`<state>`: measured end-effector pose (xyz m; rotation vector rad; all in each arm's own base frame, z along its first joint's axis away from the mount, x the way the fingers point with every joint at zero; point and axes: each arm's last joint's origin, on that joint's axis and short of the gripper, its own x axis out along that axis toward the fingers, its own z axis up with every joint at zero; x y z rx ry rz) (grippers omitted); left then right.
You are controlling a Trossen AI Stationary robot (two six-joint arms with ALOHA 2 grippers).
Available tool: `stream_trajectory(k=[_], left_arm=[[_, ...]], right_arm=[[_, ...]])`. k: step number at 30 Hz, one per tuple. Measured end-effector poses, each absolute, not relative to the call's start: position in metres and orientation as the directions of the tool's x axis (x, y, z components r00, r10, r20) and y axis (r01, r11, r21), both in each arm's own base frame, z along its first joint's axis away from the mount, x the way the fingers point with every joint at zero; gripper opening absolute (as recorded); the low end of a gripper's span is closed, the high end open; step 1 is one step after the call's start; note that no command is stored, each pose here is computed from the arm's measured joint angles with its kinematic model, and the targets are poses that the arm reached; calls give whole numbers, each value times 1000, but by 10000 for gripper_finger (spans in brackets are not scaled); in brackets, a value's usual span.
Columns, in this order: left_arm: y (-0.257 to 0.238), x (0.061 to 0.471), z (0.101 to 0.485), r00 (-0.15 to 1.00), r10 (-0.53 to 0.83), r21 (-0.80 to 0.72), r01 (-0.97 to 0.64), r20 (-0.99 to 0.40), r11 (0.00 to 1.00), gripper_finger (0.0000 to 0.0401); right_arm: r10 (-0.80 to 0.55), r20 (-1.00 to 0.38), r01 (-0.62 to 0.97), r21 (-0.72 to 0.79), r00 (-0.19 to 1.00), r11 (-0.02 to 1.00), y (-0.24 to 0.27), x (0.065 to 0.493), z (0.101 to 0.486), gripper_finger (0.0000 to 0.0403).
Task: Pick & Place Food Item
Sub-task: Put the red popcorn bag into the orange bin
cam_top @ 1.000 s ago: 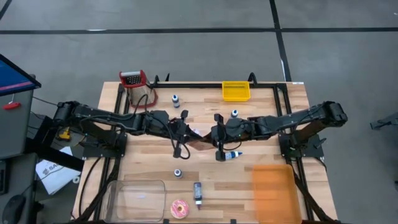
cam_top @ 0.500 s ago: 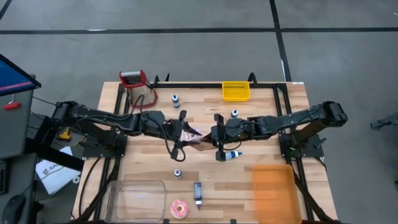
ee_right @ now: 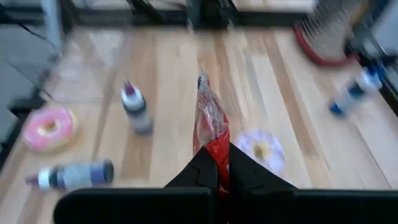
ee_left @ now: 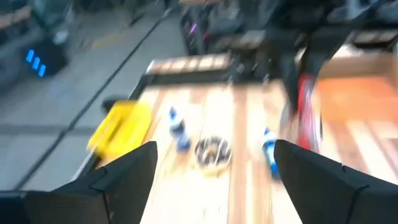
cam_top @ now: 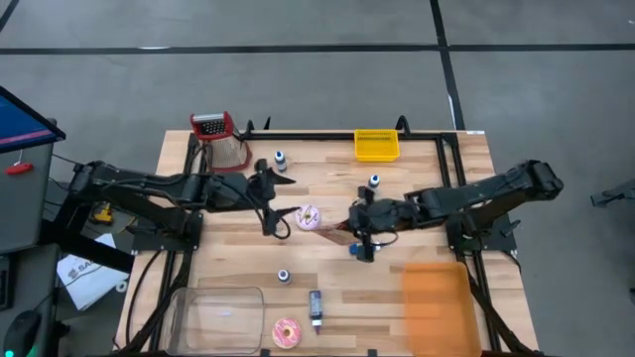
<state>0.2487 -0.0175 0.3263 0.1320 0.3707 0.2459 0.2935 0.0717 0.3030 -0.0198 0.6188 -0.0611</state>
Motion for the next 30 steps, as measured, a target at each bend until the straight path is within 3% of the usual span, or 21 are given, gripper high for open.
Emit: stream_trajectory(k=[6,14,19,30], left_arm=[[-17,238,317,852,278,114,-254,-443,961,302],[-17,239,276,852,280,161,-231,-442,959,297],[-25,229,301,931,242,204,-190,-274,960,297],[-75,166,341,995,-97,285,96,-12,954,297]], right_arm=[[-89,-602,132,28,793,991,92,258,316,0],[-133,-550,287,205,824,936,113,192,342,0],[-201,-643,465,272,739,842,119,153,331,0],[-182,-729,664,453,660,595,148,97,314,0]])
